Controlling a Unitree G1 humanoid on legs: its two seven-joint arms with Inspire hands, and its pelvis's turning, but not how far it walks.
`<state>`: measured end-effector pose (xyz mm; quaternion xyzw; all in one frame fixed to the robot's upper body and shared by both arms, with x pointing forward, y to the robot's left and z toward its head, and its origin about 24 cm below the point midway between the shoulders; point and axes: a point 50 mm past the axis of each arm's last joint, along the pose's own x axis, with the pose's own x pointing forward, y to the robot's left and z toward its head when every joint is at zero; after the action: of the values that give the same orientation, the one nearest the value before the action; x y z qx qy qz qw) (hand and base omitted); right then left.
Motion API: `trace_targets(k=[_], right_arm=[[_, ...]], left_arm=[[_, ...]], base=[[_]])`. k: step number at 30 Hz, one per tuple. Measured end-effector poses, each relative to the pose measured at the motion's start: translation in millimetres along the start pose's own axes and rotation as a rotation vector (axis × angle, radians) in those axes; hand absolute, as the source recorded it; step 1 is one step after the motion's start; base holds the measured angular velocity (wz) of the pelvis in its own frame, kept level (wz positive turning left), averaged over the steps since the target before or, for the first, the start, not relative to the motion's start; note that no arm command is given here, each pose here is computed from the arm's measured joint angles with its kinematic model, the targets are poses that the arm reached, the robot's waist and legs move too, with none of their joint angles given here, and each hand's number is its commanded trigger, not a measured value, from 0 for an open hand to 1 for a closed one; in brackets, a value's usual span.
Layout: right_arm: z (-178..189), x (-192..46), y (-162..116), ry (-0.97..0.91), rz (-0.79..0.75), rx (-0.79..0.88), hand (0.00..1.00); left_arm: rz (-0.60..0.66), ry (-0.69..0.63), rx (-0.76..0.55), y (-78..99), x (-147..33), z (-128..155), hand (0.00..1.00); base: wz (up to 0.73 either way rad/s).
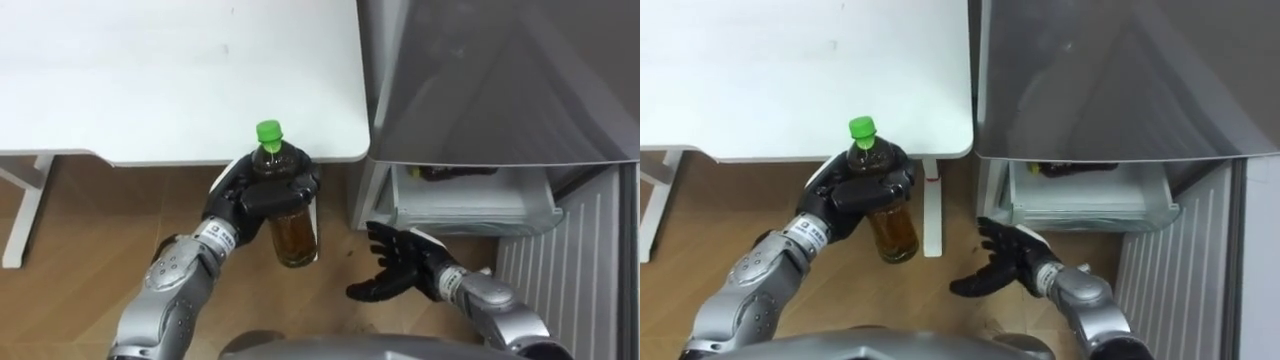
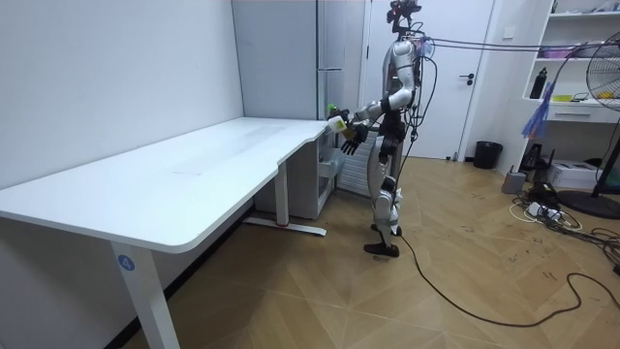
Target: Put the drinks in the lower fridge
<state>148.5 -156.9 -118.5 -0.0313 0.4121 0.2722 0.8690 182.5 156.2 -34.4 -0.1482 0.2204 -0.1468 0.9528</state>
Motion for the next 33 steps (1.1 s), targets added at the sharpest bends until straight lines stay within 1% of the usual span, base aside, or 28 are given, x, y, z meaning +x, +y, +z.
trace_targets(k=[2,7,15,19,23,28,33], right_arm=[[3,-1,1,-0.009,0.038,-0.01,0.0],[18,-7,-1,-0.061,0.127,-0.056,0.0],[33,-14,3,-0.096,0.305,-0.111,0.0],[34,-15,7,-0.096,0.374,-0.07,0.0],[39,-16,10,-0.106,0.417,-0.075,0.0],[41,-16,18,-0.141,0.49,-0.033,0.0],[38,-17,18,-0.116,0.508,-0.025,0.0]], left_arm=[[0.005,0.001,0.008,1.3,-0.4,0,1.0],[0.011,0.02,0.083,5.2,-1.9,1,1.0],[-0.025,0.029,0.102,4.4,-2.3,1,1.0],[-0.044,0.015,0.096,1.8,0.9,4,1.0],[-0.072,0.007,0.101,-2.4,4.9,7,1.0],[-0.151,0.053,0.097,-13.7,6.8,-4,1.0],[-0.189,0.091,0.096,-17.7,6.7,-12,1.0]], base=[[0.0],[-0.01],[0.0],[0.0],[0.0],[0.0],[0.0]])
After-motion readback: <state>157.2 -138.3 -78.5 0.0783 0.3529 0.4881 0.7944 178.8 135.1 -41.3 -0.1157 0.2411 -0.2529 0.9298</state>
